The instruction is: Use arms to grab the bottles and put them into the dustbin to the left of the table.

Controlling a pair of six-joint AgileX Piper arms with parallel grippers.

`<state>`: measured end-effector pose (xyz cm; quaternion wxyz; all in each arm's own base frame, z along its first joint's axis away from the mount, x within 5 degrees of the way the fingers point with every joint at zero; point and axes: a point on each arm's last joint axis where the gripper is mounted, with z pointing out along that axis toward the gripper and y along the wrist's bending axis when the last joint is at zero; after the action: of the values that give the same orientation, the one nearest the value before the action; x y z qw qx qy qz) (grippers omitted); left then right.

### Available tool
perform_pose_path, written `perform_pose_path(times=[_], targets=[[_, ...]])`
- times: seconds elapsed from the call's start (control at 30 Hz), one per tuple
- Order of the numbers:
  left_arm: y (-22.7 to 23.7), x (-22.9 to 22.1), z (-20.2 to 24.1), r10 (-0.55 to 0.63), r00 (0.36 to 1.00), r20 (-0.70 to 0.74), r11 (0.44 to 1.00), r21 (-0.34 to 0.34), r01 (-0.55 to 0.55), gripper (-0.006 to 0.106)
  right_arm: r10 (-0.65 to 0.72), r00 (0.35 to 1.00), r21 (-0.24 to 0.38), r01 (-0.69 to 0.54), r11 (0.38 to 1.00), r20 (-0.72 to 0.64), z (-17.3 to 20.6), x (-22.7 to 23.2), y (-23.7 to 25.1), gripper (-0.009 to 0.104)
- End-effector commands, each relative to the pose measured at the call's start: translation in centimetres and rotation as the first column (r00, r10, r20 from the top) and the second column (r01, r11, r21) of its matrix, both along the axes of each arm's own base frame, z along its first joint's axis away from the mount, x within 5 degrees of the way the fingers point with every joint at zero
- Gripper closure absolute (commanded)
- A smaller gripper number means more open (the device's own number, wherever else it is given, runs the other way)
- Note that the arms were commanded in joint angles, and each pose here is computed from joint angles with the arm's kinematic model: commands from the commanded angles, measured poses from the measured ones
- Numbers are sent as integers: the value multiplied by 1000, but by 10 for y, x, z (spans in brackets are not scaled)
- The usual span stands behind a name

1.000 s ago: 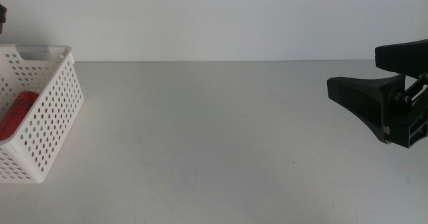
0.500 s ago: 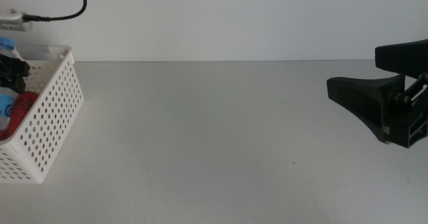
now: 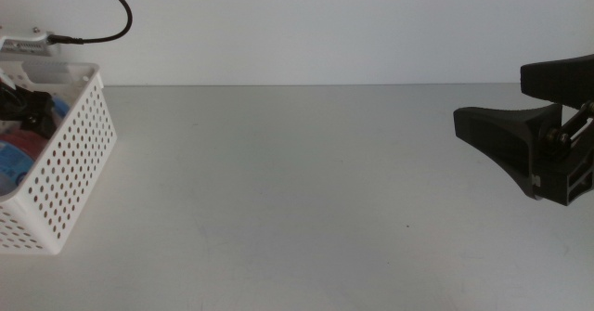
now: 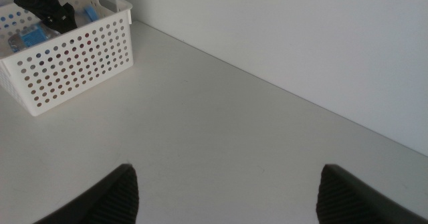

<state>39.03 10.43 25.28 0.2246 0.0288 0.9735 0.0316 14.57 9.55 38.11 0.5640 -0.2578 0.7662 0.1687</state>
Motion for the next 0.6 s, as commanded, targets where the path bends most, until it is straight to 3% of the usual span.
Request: perform_pose_path(times=[0.0, 0.27, 0.57], targets=[[-5, -4, 43, 13, 990, 139, 1000, 6, -14, 7, -6, 996, 44, 2, 999, 93, 16, -1, -1, 27], [-19, -30, 92, 59, 968, 243, 997, -66, -44, 10, -6, 996, 44, 2, 999, 93, 16, -1, -1, 27], [-78, -67, 149, -66, 926, 372, 988, -106, 113, 13, -6, 996, 44, 2, 999, 93, 16, -1, -1, 27]])
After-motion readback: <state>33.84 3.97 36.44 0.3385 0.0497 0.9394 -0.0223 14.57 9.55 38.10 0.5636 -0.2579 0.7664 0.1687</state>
